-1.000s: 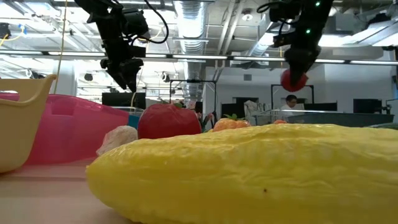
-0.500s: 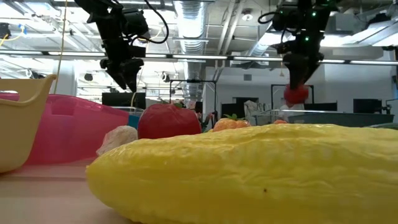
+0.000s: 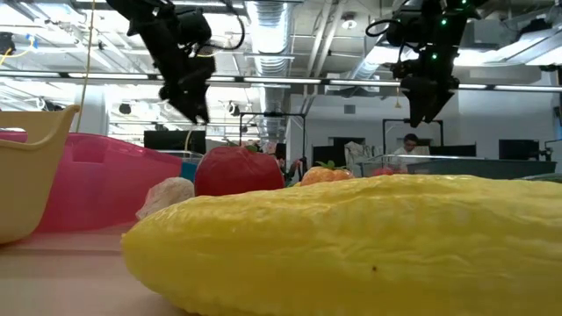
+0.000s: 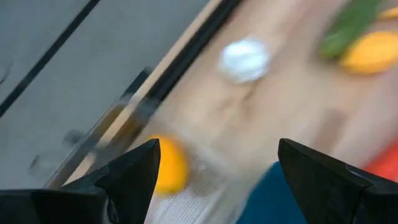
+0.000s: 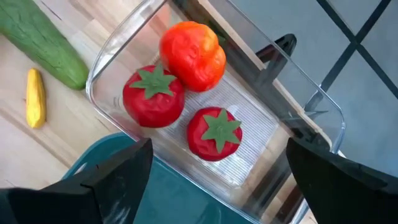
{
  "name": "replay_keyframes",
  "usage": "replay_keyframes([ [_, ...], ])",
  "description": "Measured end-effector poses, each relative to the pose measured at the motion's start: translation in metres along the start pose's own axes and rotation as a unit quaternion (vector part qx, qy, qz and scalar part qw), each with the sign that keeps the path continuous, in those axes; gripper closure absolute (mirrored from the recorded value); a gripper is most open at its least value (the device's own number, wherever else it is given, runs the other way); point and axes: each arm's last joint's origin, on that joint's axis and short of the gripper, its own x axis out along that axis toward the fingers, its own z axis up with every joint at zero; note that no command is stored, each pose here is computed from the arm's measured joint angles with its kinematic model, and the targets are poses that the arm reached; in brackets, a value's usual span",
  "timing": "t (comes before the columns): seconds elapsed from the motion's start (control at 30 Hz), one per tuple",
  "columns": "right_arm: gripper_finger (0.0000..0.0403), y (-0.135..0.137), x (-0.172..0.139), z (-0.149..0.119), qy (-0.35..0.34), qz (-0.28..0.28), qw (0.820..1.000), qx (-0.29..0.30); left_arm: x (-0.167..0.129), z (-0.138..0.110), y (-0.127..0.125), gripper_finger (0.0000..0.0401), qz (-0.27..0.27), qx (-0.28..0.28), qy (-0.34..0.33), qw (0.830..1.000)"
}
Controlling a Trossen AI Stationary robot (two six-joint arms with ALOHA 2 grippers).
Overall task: Sort produce into baskets
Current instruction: Put the top orange carrot into the blue bin
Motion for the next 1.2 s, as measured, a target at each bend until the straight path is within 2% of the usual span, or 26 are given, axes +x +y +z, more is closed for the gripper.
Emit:
replay_keyframes([
  [0.2,0.0007,0.000,0.000,0.000,0.000,0.000,1.000,0.000,-0.002,0.007,-0.036,0.0087,-0.108,0.109,-0.040,0.987],
  [0.37,0.0007,0.000,0.000,0.000,0.000,0.000,1.000,0.000,0.000,0.005,-0.072,0.0087,-0.152,0.192,-0.033,0.969],
  [0.53,0.0007,0.001,0.000,0.000,0.000,0.001,1.000,-0.001,0.017,-0.002,-0.106,0.0097,-0.184,0.225,0.003,0.957],
  [0.77,0.0007,0.001,0.000,0.000,0.000,0.011,1.000,0.000,0.058,-0.016,-0.136,0.0125,-0.175,0.247,0.076,0.950],
  [1.0,0.0007,0.001,0.000,0.000,0.000,0.013,1.000,0.011,0.094,-0.029,-0.144,0.0146,-0.147,0.250,0.128,0.949],
  [1.2,0.0007,0.001,0.000,0.000,0.000,0.013,1.000,0.017,0.110,-0.038,-0.147,0.0149,-0.150,0.253,0.157,0.943],
])
